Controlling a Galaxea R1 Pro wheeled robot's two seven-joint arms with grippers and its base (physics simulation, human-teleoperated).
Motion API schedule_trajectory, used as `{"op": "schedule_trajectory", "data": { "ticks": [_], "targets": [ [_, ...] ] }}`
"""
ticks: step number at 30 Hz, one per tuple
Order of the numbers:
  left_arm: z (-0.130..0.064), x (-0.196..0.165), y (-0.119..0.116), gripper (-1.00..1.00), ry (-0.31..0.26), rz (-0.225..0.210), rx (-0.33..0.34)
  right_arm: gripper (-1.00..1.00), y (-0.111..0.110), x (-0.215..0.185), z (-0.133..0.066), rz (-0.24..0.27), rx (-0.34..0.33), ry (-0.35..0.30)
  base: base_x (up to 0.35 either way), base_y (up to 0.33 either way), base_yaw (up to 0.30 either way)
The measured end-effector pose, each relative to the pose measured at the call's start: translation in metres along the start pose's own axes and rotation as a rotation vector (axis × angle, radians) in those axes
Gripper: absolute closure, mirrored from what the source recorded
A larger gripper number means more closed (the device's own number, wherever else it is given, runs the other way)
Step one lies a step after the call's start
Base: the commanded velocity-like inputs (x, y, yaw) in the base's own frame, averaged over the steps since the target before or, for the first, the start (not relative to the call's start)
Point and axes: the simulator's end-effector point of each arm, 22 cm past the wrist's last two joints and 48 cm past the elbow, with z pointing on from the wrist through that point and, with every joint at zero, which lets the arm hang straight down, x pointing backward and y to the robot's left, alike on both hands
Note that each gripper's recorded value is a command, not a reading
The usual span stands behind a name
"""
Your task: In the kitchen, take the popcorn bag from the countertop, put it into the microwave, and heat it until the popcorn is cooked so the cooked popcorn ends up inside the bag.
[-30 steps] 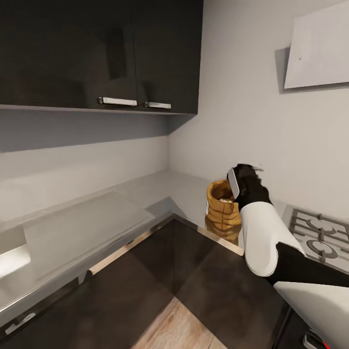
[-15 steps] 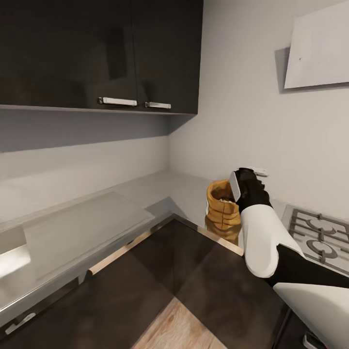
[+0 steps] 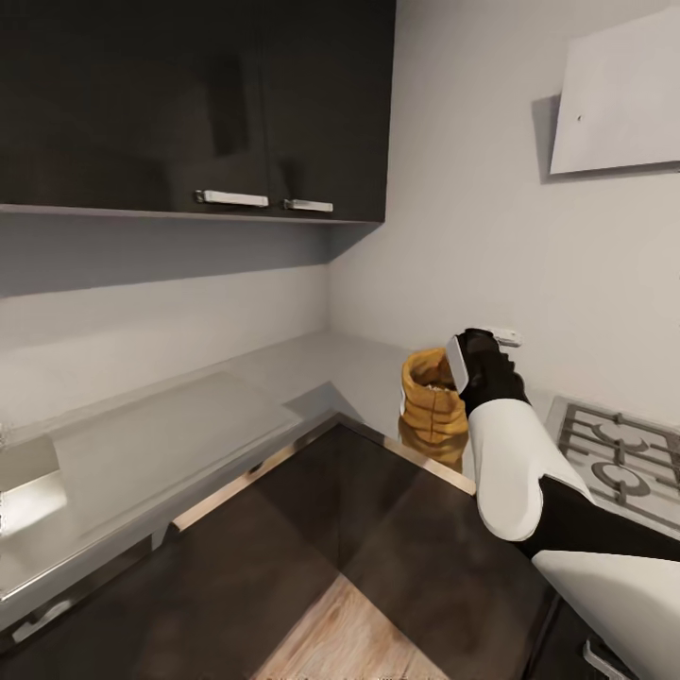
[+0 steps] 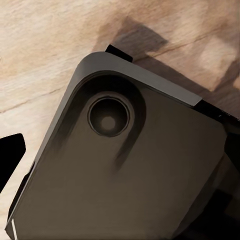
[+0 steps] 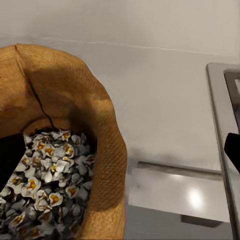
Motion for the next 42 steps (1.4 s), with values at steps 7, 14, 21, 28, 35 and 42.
{"op": "schedule_trajectory", "data": {
  "ticks": [7,14,21,28,35,42],
  "targets": [
    [0.000,0.001,-0.001,-1.00,0.001,-0.001,0.001,-1.00,0.007,0.007,0.004,-0.006,-0.009,-0.004,-0.121,0.105,0.000],
    [0.000,0.001,-0.001,-1.00,0.002,0.000,0.001,-1.00,0.008,0.007,0.004,-0.003,-0.011,-0.004,-0.002,0.002,0.000],
    [0.000,0.001,-0.001,-1.00,0.002,0.000,0.001,-1.00,0.023,0.034,0.009,-0.010,-0.045,0.059,0.000,0.000,0.000],
    [0.000,0.001,-0.001,-1.00,0.001,-0.001,0.001,-1.00,0.036,0.054,0.013,0.031,-0.081,0.097,0.000,0.000,0.000],
    [0.000,0.001,-0.001,-1.00,0.001,-0.001,0.001,-1.00,0.041,0.059,0.015,0.036,-0.087,0.090,0.000,0.000,0.000],
    [0.000,0.001,-0.001,-1.00,0.001,-0.002,0.001,-1.00,0.044,0.063,0.016,0.037,-0.090,0.091,0.000,0.000,0.000]
  ]
}}
